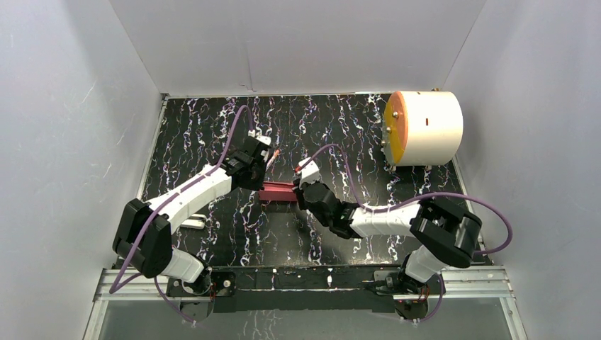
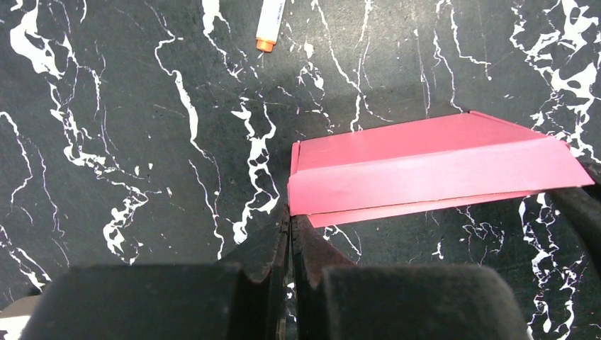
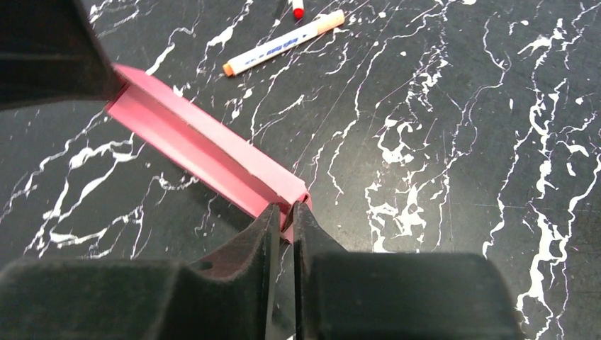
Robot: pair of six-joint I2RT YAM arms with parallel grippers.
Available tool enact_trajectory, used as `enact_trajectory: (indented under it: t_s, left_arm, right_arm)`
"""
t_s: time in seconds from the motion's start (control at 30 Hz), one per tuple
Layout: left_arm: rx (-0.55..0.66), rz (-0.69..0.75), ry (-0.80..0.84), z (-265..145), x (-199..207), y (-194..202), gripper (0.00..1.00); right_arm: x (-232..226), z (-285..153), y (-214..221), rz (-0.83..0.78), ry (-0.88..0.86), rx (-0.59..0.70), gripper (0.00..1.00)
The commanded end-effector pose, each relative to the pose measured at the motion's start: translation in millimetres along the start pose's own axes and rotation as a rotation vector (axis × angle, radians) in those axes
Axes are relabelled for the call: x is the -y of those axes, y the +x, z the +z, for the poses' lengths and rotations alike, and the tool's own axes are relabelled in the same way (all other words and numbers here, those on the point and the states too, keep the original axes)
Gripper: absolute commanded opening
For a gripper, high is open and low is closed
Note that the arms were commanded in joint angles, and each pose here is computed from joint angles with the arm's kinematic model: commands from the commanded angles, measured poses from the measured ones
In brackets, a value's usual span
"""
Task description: Fold the paper box
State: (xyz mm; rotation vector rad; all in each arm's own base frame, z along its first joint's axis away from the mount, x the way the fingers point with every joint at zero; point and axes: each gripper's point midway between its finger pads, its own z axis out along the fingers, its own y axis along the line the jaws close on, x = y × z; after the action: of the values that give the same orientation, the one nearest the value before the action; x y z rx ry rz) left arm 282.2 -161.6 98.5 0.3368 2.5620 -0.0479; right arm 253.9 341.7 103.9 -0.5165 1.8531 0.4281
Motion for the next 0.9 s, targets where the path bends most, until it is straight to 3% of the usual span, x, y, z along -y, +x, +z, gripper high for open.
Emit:
enact_trajectory:
  t_s: [0.0,0.57,0.87]
  left_arm:
    - [0.024,0.034,0.093,-2,17,-1,0.00]
    - [0.041,0.094,0.164,-5,29,-1,0.00]
    - [0.042,0.103,0.178,-6,33,-2,0.00]
  right_arm:
    - [-18,-15,1,-0.062,-0.117,-0.034,0.24]
    - [-8,-33,-52,-0.317,-0.389,-0.002,0.82]
    - [-23,-15,-38,-0.465,-0.620,-0.060,0.84]
